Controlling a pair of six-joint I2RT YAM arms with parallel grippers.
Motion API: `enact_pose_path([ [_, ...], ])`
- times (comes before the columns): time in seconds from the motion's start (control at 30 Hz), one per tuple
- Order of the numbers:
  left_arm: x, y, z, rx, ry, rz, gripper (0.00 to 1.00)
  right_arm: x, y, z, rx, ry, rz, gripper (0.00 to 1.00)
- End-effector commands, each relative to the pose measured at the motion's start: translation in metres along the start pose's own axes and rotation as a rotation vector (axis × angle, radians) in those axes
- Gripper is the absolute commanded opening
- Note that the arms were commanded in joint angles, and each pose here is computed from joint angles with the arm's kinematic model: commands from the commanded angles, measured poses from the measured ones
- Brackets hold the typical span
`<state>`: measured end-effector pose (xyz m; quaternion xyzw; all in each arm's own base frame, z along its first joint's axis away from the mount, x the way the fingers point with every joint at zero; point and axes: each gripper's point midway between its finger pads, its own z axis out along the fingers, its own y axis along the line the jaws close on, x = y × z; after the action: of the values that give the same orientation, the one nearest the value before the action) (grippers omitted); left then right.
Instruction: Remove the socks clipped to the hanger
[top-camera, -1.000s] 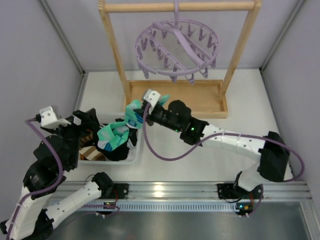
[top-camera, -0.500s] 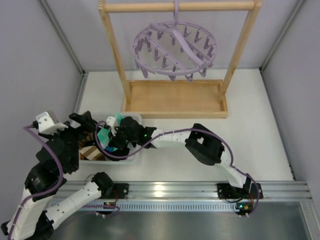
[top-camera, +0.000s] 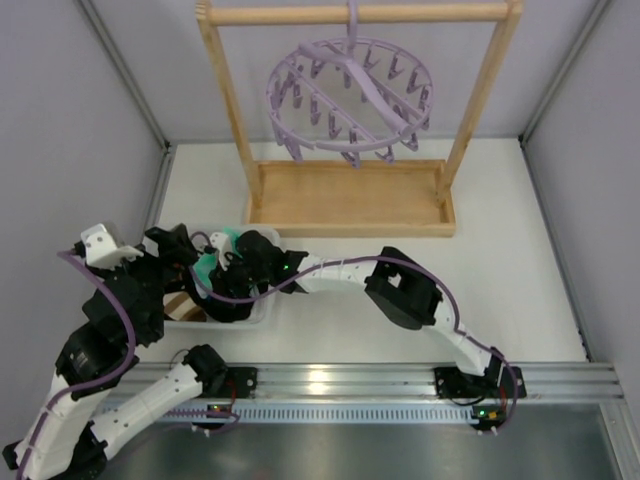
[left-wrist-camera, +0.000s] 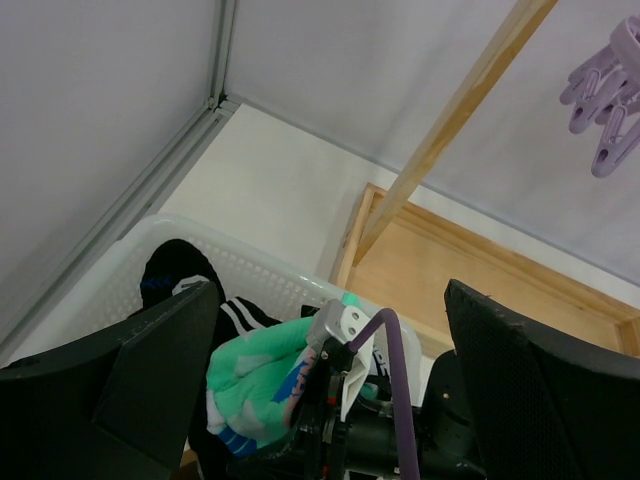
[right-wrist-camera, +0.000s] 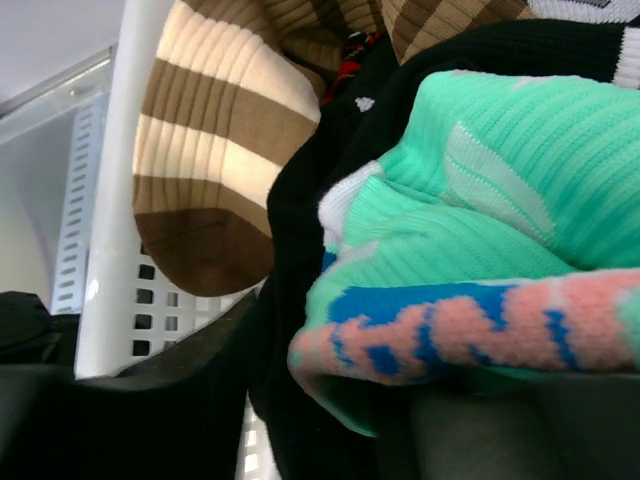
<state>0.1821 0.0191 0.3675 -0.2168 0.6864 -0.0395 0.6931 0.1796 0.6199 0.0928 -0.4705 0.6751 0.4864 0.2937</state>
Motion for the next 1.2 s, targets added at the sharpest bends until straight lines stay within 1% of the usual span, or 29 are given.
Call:
enact_pose_path([
  [0.0,-0.002,0.003,0.0,-0.013,-0.014,-0.02,0.98,-0.046,0.02,-0.031,-0.003,-0.053,-0.052,0.5],
  [0.07,-0.001,0.004,0.0,-0.016,-0.013,-0.016,0.98,-0.052,0.021,-0.039,0.012,-0.044,-0.081,0.53],
  [0.13,0.002,0.004,0.001,-0.021,-0.01,-0.009,0.98,-0.07,0.025,-0.05,0.032,-0.063,-0.116,0.59],
  [0.17,0.003,0.004,0.001,-0.022,-0.008,-0.005,0.98,-0.079,0.03,-0.056,0.036,-0.072,-0.13,0.62],
  [0.2,0.003,0.004,0.002,-0.024,-0.009,-0.005,0.98,-0.076,0.028,-0.06,0.05,-0.045,-0.123,0.68],
  [0.27,0.004,0.006,0.002,-0.034,-0.012,-0.004,0.98,-0.085,0.03,-0.067,0.064,-0.042,-0.147,0.7],
  [0.3,0.003,0.007,0.002,-0.037,-0.015,-0.005,0.98,-0.085,0.031,-0.073,0.072,-0.022,-0.147,0.73],
  [0.33,0.003,0.007,0.002,-0.039,-0.016,-0.005,0.98,-0.087,0.032,-0.076,0.075,-0.019,-0.164,0.73],
  [0.47,0.001,0.011,0.0,-0.043,-0.025,-0.021,0.98,-0.092,0.037,-0.091,0.082,-0.013,-0.194,0.73],
  [0.5,0.001,0.012,0.0,-0.043,-0.025,-0.022,0.98,-0.094,0.039,-0.096,0.083,-0.018,-0.199,0.71],
  [0.57,0.001,0.012,-0.001,-0.044,-0.027,-0.029,0.98,-0.102,0.041,-0.101,0.084,-0.043,-0.206,0.66],
  [0.6,0.002,0.013,0.0,-0.048,-0.028,-0.03,0.98,-0.107,0.044,-0.106,0.077,-0.059,-0.207,0.61],
  [0.63,0.002,0.013,-0.001,-0.051,-0.029,-0.033,0.98,-0.111,0.043,-0.108,0.078,-0.074,-0.208,0.59],
  [0.7,-0.001,0.017,-0.001,-0.066,-0.041,-0.049,0.98,-0.128,0.05,-0.113,0.067,-0.139,-0.219,0.54],
  [0.8,-0.001,0.023,-0.003,-0.083,-0.055,-0.075,0.98,-0.14,0.052,-0.116,0.054,-0.182,-0.219,0.49],
  [0.87,-0.002,0.027,-0.004,-0.092,-0.064,-0.096,0.98,-0.154,0.052,-0.119,0.057,-0.241,-0.23,0.49],
  [0.93,0.0,0.029,-0.002,-0.115,-0.066,-0.081,0.98,-0.157,0.048,-0.121,0.071,-0.276,-0.214,0.5],
  [0.97,0.0,0.03,-0.002,-0.126,-0.068,-0.079,0.98,-0.165,0.049,-0.123,0.074,-0.313,-0.219,0.5],
  [1.13,0.001,0.029,0.001,-0.144,-0.073,-0.098,0.98,-0.171,0.036,-0.128,0.117,-0.353,-0.18,0.49],
  [1.17,0.002,0.029,0.002,-0.15,-0.075,-0.089,0.98,-0.175,0.039,-0.133,0.123,-0.364,-0.183,0.5],
])
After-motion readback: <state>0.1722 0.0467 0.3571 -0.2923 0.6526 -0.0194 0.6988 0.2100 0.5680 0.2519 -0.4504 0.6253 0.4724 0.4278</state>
